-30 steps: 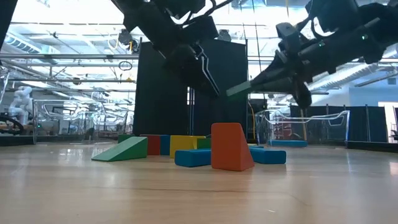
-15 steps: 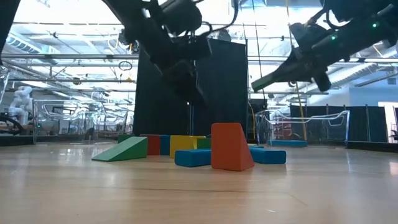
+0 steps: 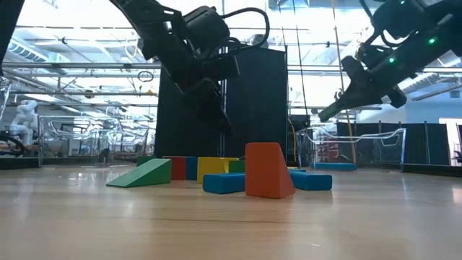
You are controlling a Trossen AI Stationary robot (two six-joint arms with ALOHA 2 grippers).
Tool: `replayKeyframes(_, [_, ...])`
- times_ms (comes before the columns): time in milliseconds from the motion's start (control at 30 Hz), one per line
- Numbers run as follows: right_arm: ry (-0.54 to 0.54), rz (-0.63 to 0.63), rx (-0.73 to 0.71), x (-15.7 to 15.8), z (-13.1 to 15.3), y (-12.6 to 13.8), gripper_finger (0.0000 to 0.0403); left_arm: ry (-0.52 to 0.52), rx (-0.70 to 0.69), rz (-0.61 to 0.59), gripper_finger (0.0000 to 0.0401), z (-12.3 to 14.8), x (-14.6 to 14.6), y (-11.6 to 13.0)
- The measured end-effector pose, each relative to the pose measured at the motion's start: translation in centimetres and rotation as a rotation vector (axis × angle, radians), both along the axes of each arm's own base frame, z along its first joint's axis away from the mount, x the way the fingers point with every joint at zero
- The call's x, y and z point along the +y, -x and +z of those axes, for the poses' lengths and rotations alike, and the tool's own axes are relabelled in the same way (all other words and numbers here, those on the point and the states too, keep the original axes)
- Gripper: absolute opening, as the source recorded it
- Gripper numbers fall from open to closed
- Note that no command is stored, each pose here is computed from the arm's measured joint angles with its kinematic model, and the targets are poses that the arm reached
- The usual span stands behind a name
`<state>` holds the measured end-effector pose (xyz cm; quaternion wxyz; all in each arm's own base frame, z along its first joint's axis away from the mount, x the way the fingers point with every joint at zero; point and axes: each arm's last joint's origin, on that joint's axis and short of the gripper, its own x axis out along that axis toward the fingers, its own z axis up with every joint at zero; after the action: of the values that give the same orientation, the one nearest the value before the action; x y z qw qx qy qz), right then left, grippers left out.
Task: Sort blocks by size
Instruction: Put the green rectangular block into the top right transparent bin
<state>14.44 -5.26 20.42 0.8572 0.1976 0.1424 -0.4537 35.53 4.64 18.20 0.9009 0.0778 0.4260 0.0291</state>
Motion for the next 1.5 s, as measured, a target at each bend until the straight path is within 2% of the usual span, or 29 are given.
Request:
replayKeyframes(333, [0.043, -0.106, 0.118, -2.2, -0.3, 1.2, 0.0064, 0.001, 0.003, -0.001, 0.0199, 0.0, 0.0, 0.0])
replayKeyframes(467, [0.074, -0.11, 0.185, -3.1, 0.0, 1.5, 0.0064, 0.0, -0.002, -0.001, 0.0199, 0.0, 0.0, 0.0])
replayKeyframes(567, [0.055, -0.096, 0.22, -4.1, 1.1, 1.6, 0.0064, -0.002, -0.019, 0.0, 0.0199, 0.1, 0.0, -0.1])
replayKeyframes(867, [-0.129, -0.077, 0.459, -8.1, 2.9, 0.8, 0.0064, -0.007, -0.059, -0.001, 0.0199, 0.4, 0.1, -0.4])
replayKeyframes(1033, [-0.252, -0.049, 0.524, -10.4, 2.2, 0.2, 0.0064, -0.007, -0.059, -0.001, 0.0199, 0.4, 0.1, -0.4])
replayKeyframes(1367, [-0.458, -0.165, 0.646, -13.4, 1.1, 0.5, 0.0064, -0.013, -0.059, 0.002, 0.0199, 0.4, 0.4, -0.4])
replayKeyframes(1500, [-0.518, -0.154, 0.716, -14.0, 0.3, 0.7, 0.0065, -0.013, -0.06, 0.003, 0.0199, 0.4, 0.4, -0.4])
